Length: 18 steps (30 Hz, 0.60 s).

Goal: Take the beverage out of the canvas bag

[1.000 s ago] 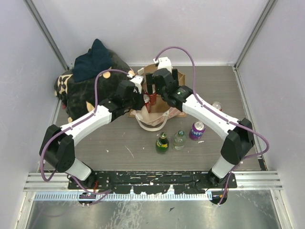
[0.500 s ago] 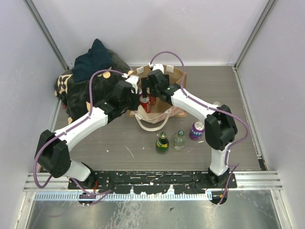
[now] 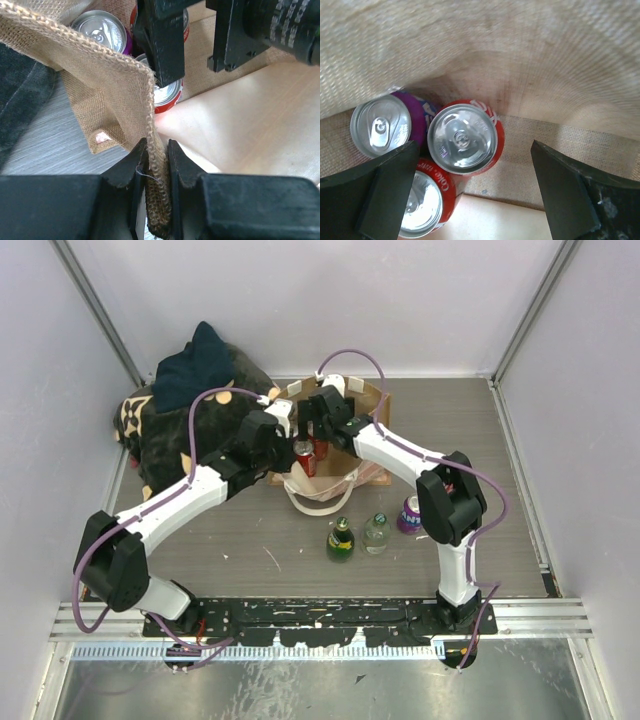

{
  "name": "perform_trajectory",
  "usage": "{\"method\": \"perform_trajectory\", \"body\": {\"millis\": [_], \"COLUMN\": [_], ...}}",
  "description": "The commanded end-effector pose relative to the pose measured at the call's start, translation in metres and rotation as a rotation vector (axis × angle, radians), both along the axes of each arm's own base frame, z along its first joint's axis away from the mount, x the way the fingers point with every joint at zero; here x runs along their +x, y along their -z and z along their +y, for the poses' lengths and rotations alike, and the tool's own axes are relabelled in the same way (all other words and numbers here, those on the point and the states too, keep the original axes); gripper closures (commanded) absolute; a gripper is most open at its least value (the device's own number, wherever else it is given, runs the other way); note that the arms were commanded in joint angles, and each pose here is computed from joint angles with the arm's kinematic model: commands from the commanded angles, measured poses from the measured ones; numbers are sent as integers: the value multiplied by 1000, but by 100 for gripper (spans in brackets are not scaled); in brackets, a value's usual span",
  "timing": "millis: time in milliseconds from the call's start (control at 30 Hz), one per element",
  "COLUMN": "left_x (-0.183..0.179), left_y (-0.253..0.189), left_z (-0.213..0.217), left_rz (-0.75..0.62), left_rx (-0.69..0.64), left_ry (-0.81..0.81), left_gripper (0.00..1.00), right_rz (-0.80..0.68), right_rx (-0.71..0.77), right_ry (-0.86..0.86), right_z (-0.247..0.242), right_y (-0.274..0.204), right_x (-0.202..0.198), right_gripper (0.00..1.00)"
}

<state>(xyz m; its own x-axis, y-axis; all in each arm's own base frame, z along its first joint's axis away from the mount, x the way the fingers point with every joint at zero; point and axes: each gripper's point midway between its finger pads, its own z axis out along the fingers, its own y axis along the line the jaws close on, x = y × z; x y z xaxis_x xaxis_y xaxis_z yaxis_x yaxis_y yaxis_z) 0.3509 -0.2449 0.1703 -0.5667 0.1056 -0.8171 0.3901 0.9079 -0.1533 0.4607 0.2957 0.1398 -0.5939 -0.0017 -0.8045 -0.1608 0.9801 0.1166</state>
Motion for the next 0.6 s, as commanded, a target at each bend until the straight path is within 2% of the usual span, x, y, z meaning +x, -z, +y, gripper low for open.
{"method": "perform_trajectory", "body": {"millis": [0, 367, 567], "left_x": [-4, -4, -4], "left_y": [25, 28, 29], "left_z": [5, 6, 5], "left_rz": [58, 69, 72], "left_rx": [34, 37, 36], "left_ry": [-8, -16, -13], "left_gripper": [79, 79, 80], "right_rz": [-69, 7, -34], "right_rx": [67, 72, 105], "right_ry": [72, 7, 0], "right_z": [-9, 3, 2], "right_y": [-19, 12, -4], "right_x": [22, 24, 20], "right_gripper": [1, 4, 5]}}
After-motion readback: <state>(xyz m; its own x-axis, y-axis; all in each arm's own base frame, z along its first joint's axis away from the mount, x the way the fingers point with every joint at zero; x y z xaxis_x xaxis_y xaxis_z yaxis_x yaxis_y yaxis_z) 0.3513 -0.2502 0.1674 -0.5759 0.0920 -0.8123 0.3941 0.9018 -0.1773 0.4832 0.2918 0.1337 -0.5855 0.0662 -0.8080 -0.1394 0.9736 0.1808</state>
